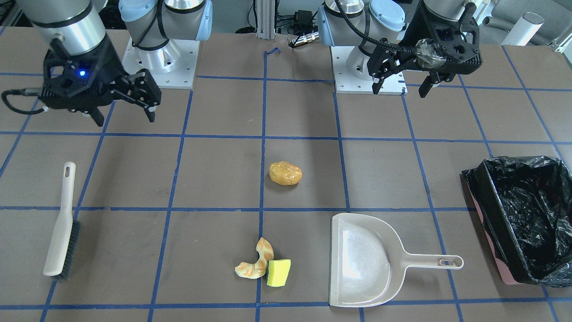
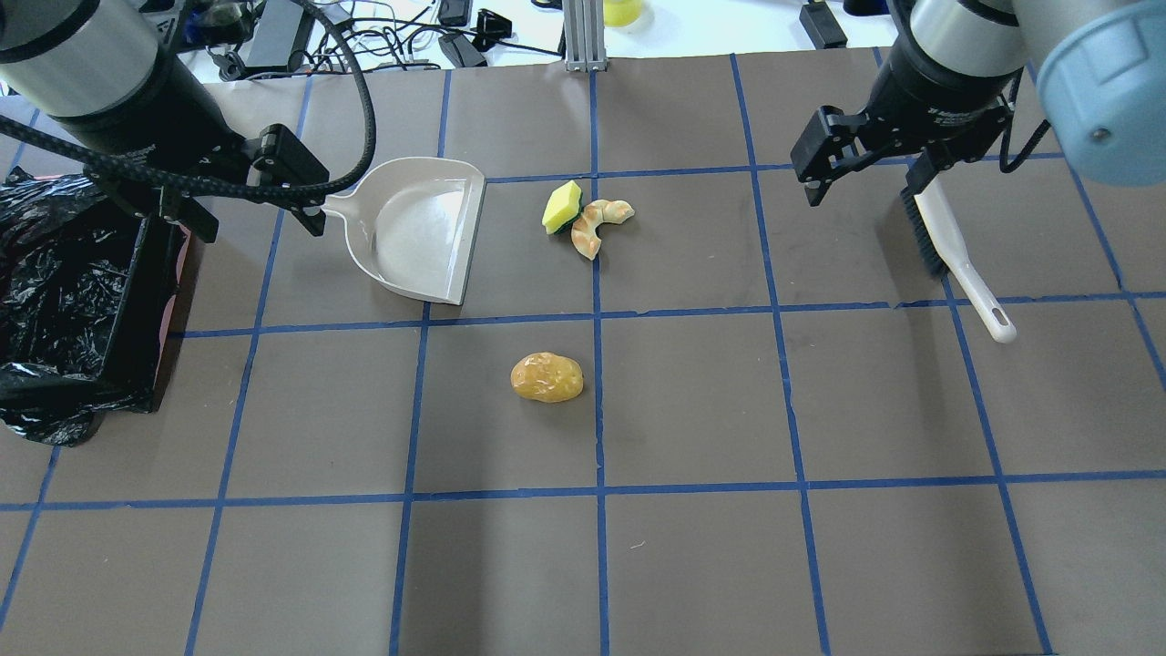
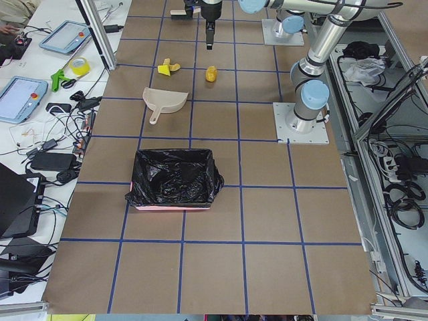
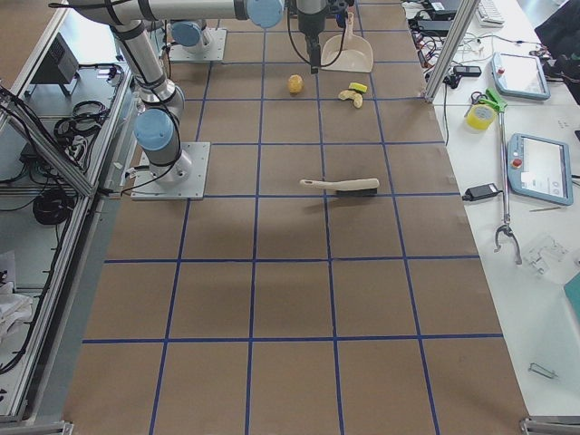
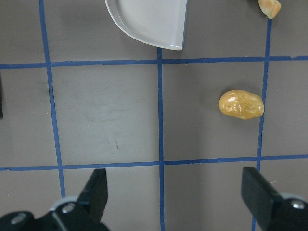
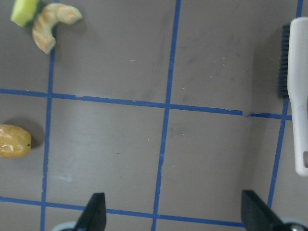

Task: Sweep and dump trash into bin
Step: 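Lower the left gripper to the dustpan handle while the right descends to the brush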

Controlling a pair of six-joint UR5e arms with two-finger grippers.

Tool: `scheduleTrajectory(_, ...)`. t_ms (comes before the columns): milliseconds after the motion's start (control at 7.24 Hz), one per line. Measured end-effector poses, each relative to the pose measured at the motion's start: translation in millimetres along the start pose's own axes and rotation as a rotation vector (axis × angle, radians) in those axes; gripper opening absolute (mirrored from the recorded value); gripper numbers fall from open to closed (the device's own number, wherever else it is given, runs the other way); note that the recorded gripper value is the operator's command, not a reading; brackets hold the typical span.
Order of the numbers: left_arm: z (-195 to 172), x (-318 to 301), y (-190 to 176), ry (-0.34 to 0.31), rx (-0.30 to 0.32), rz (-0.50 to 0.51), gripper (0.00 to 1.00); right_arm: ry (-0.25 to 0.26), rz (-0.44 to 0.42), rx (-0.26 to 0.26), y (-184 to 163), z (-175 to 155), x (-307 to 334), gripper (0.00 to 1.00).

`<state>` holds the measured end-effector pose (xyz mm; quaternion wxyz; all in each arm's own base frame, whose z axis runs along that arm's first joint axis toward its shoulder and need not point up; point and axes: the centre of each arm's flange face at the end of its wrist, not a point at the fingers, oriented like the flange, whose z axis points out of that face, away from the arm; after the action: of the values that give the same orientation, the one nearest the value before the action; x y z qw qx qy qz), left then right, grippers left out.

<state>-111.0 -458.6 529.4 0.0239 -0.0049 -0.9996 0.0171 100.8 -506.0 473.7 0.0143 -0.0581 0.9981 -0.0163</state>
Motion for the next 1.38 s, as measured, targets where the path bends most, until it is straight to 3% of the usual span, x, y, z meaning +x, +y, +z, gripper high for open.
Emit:
scheduleTrajectory(276,-0.2,-1.6,-0.4,-0.001,0.001,-0.003,1.00,0.002,-0.032,-0.095,-8.3,61.7,80.8,0.99)
scheduleTrajectory(690,8.9,-13.6,-17.5,-0.004,0.017,-0.063,1.00,0.077,-0.104,-0.159,-19.2,144.6,164.0,0.96)
scheduleTrajectory(1105,32.1,-23.5,-46.5,-0.041,0.035,-0.254,1.00,0.055,-0.155,-0.227,-21.9,199.8,202.4,0.92)
scheduleTrajectory(1381,43.5,-34.2,-62.9,-0.064,0.083,-0.380,1.00,0.044,-0.168,-0.265,-12.8,225.9,209.3,0.91)
